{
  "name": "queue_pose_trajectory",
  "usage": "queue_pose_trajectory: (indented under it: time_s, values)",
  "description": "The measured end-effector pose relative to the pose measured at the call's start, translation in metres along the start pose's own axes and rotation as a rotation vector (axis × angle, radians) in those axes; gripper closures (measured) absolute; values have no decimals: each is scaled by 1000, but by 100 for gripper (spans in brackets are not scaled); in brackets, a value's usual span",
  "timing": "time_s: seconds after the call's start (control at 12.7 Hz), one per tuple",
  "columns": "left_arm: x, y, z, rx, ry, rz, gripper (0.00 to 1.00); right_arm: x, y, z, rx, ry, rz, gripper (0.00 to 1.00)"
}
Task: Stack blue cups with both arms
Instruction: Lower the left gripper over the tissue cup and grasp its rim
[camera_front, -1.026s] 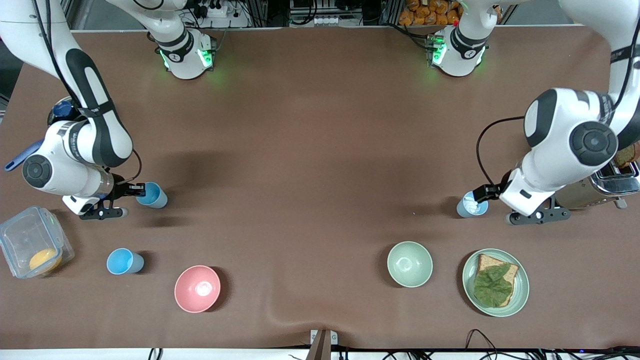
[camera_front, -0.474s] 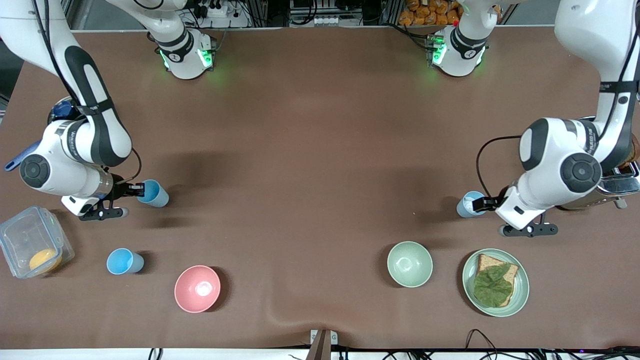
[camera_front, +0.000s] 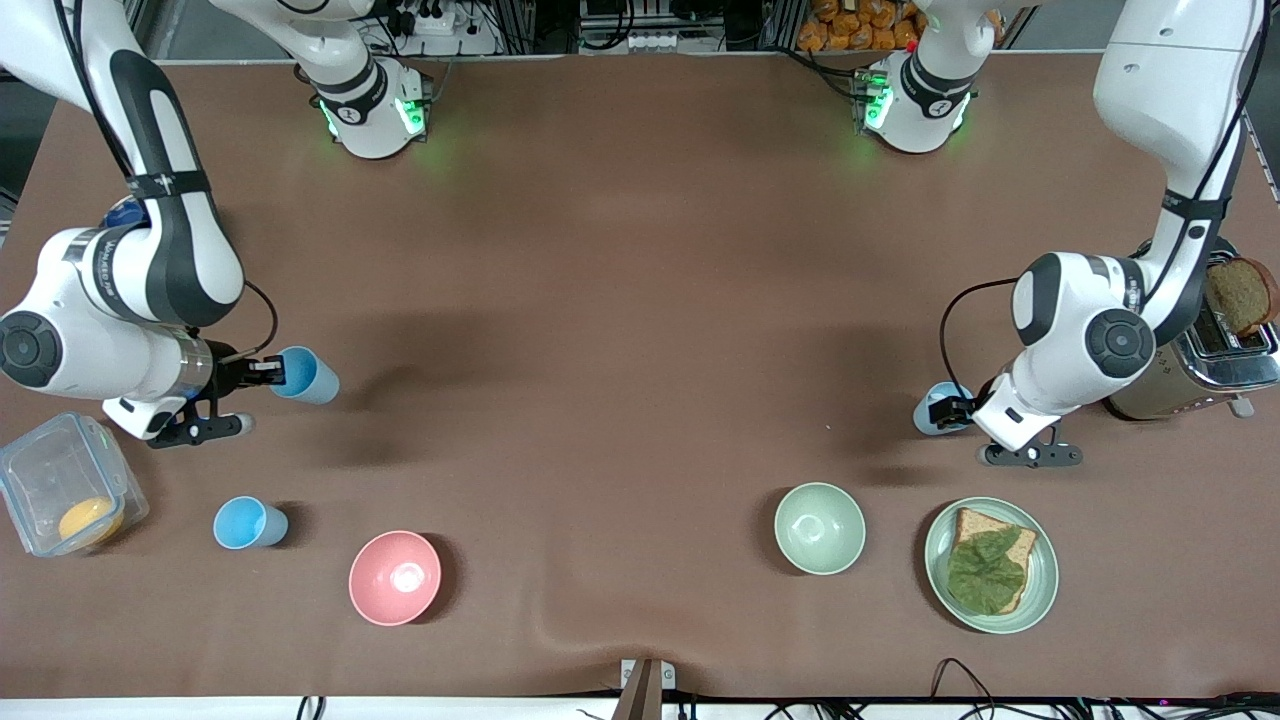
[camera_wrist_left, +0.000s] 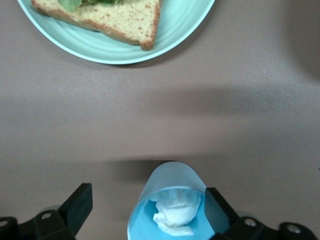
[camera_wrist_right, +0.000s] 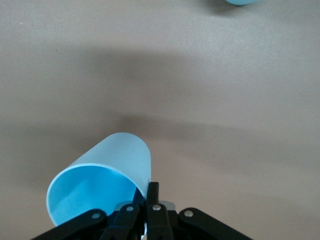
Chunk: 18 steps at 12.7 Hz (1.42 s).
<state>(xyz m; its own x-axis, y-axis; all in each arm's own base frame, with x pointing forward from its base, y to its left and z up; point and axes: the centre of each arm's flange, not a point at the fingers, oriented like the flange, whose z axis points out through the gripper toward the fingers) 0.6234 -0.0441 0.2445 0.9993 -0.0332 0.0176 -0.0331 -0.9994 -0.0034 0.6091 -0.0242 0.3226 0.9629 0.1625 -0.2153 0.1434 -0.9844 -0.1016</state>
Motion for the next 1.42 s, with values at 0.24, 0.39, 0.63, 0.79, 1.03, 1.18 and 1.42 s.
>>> queue_pose_trajectory:
  time_s: [0.24,0.39,0.63,0.79,1.03,1.18,1.42]
  values:
    - [-1,1,1,-1,-1,1,3,0,0,0,2,-1,1,97]
    - [-2,1,2,-1,-5,2,2,0,0,1,2,-2,1,97]
    - [-2,0,0,0,-2,2,0,0,0,2,3,-4,1,97]
    - [-1,-1,-6,2,8,1,0,0,0,2,4,-4,1,97]
    - [-1,-10,-11,5,16,-12,0,0,0,3,4,-5,2,97]
    - [-1,-13,-11,5,14,-16,0,0,1,4,5,-7,3,97]
    - [-5,-13,-5,5,1,-15,0,1,1,4,7,-7,4,97]
